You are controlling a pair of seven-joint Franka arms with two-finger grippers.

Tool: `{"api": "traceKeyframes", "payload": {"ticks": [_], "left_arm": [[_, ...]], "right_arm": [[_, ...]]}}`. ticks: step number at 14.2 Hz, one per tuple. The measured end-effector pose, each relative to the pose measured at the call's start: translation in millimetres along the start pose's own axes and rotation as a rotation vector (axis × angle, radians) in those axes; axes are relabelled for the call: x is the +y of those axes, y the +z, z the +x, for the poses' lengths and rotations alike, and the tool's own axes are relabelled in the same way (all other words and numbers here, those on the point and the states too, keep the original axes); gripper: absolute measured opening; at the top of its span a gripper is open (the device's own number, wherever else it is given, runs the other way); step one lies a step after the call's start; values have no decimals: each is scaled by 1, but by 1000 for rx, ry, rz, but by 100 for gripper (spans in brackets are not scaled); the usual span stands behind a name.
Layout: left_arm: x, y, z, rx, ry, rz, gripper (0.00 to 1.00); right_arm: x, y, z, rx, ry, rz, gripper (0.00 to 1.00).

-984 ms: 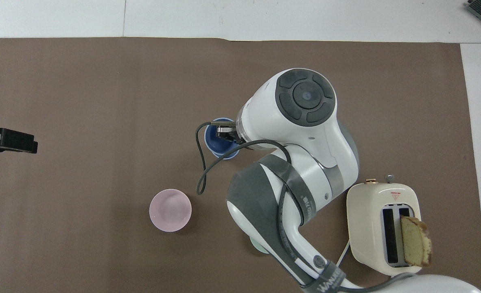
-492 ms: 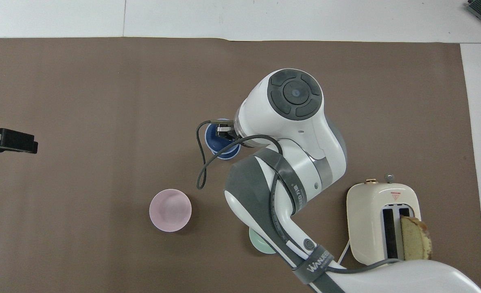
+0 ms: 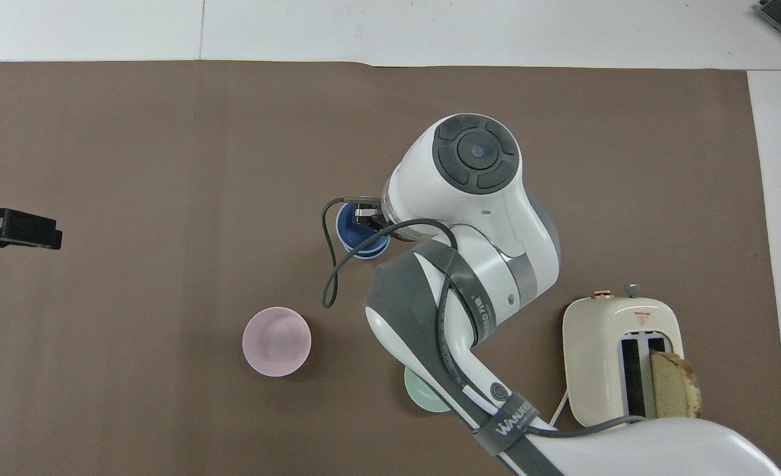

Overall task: Stack blue cups with both arms
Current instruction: 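Lower the held cup into the centered cup and open the right gripper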

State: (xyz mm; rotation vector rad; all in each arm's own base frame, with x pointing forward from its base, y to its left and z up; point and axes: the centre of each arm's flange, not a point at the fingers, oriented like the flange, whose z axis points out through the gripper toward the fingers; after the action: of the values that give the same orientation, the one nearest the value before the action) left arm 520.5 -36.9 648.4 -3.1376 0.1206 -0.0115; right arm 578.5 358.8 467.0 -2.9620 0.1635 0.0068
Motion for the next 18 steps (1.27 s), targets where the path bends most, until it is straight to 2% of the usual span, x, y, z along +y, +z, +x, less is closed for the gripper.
{"api": "traceKeyframes", "payload": {"ticks": [7,12,15,17,18], "left_arm": [[0,0,0,-1,0,0,100],[0,1,0,-2,0,0,100],[0,1,0,-3,1,0,100],[1,2,0,-4,1,0,100],[1,2,0,-4,1,0,100]], "right_arm": [[8,12,2,-16,11,-13,5],[8,49,4,-30,13,-15,5],[8,53,5,-35,14,-17,5],[8,54,5,-35,14,-17,22],[8,53,5,-35,14,-17,35]]}}
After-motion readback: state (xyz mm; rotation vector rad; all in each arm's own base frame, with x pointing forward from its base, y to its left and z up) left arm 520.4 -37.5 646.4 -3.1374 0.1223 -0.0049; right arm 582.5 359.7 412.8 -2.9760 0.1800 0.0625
